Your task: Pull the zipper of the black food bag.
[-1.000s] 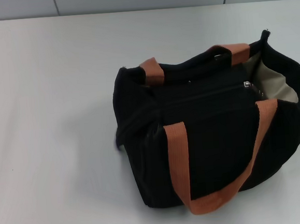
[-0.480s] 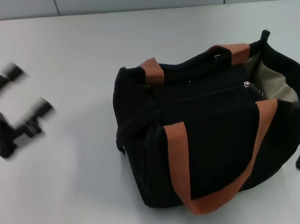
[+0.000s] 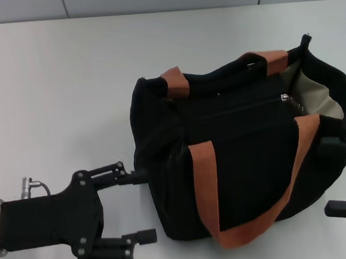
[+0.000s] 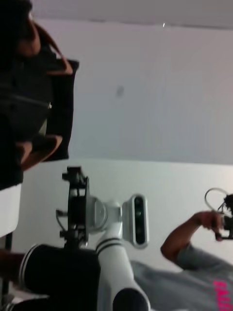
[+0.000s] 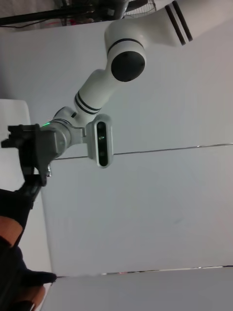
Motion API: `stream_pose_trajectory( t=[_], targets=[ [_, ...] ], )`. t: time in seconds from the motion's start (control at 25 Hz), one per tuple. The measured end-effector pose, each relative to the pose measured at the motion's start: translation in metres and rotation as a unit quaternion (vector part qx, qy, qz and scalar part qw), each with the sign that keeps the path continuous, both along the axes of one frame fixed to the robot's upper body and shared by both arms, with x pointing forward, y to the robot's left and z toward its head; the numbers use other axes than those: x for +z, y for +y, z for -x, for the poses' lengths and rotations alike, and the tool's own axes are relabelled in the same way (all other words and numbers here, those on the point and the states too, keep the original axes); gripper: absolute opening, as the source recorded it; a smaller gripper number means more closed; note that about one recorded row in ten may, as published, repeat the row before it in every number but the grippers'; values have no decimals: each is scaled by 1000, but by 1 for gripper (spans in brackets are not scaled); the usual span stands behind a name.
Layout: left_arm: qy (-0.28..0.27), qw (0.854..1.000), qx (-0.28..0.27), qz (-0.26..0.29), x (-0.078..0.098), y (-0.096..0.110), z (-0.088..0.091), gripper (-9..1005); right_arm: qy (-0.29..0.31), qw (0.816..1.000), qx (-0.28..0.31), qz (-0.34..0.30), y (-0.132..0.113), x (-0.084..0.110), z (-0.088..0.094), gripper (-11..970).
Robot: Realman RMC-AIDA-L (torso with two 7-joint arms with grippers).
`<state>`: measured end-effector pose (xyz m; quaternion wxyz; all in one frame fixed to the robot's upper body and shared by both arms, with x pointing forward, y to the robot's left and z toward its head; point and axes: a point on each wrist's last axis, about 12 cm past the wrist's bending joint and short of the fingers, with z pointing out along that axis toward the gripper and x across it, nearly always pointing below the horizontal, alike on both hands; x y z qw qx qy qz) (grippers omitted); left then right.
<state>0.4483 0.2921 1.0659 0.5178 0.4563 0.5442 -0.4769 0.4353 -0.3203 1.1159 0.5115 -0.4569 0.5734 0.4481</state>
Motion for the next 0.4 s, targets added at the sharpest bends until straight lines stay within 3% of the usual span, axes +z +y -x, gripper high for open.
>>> stream_pose_trajectory(
  t=[0.4],
  targets=[
    [-9,999,-29,-9,0,-12,-1,815,-6,1000,-8,0,3,-6,-5,827]
  ],
)
